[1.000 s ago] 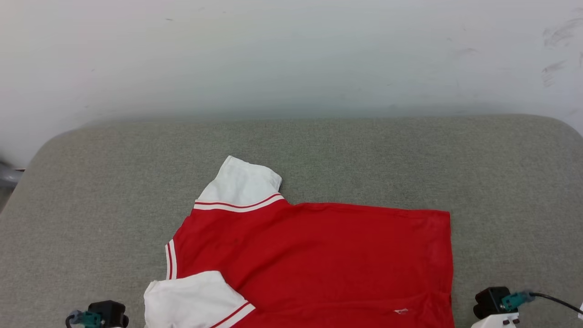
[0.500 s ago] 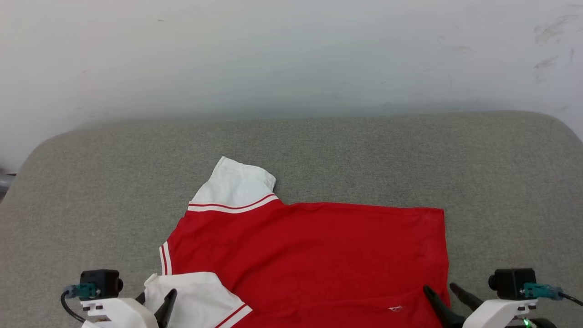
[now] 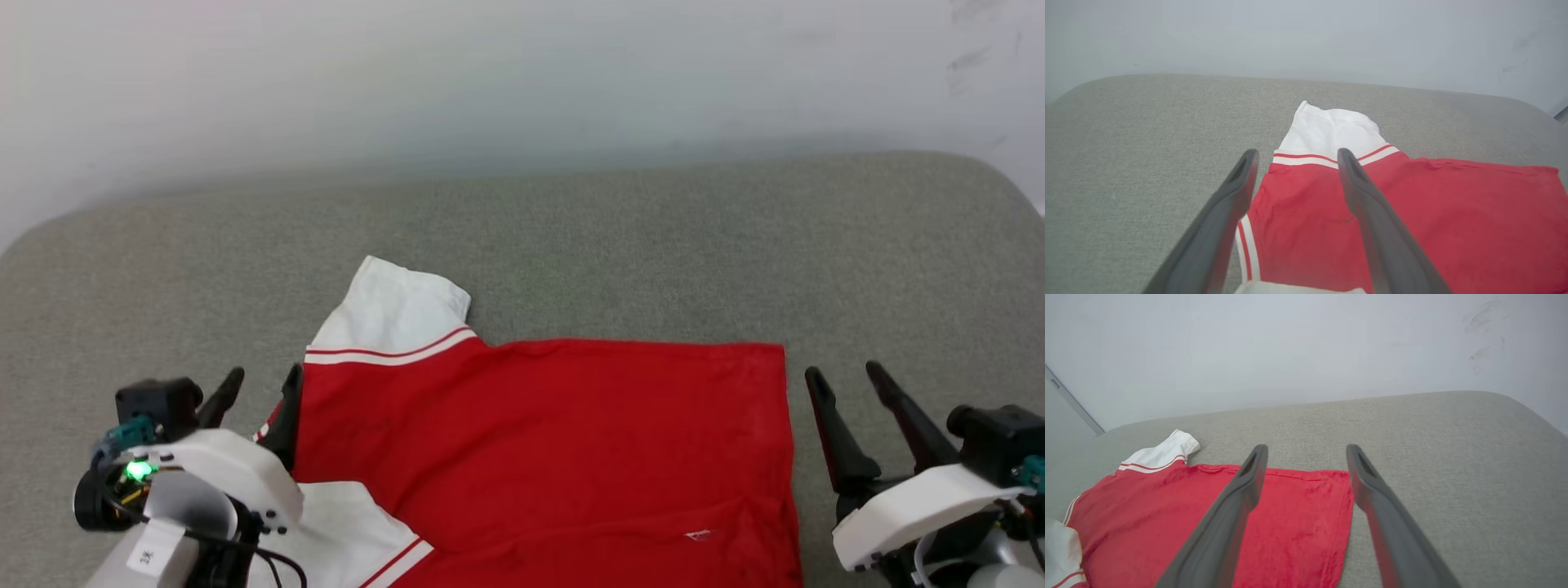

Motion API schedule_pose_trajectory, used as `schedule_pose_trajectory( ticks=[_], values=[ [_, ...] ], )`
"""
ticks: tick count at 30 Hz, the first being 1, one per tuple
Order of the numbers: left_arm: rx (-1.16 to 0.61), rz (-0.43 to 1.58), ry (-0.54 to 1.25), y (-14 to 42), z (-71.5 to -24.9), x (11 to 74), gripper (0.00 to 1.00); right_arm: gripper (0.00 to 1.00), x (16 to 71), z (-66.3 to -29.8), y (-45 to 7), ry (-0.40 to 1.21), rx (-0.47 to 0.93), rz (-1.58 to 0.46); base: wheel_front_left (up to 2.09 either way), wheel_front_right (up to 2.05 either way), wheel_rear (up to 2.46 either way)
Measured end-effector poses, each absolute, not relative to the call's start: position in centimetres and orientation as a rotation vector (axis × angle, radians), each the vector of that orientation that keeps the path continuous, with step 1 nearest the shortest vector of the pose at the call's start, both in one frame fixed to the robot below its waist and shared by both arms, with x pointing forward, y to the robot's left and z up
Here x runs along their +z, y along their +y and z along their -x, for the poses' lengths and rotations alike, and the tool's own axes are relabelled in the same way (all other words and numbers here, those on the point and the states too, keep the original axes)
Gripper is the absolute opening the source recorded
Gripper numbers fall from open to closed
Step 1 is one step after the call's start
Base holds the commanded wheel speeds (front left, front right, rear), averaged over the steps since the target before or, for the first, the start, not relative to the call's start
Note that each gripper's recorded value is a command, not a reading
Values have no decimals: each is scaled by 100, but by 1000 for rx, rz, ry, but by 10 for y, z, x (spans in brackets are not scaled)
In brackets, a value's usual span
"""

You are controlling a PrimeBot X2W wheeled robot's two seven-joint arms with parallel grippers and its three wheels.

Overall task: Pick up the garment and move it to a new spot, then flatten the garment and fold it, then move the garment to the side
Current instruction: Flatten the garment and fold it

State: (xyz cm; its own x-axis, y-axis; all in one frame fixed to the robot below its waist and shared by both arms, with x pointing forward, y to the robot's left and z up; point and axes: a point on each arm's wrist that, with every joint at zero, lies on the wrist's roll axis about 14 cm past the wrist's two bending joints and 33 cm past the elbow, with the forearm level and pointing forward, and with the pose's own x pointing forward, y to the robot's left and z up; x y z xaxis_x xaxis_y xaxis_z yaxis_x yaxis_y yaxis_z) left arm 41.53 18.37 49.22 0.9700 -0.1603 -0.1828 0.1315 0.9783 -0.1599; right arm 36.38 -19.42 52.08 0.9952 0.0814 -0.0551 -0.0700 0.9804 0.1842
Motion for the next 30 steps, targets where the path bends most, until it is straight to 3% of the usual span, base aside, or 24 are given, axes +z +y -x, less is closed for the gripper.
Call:
schedule_pose_trajectory(
  ticks=[11, 18, 30],
  values=[
    [-237, 118, 208, 160, -496, 495, 100, 100, 527, -398, -208, 28, 29, -121, 0, 0, 0],
    [-352, 114, 442, 142, -544, 462, 100, 100, 503, -416, -213, 83, 7, -109, 0, 0, 0],
    [-401, 88, 848, 136, -579, 396, 100, 100, 467, -420, -230, 149, -60, -130, 0, 0, 0]
  ],
)
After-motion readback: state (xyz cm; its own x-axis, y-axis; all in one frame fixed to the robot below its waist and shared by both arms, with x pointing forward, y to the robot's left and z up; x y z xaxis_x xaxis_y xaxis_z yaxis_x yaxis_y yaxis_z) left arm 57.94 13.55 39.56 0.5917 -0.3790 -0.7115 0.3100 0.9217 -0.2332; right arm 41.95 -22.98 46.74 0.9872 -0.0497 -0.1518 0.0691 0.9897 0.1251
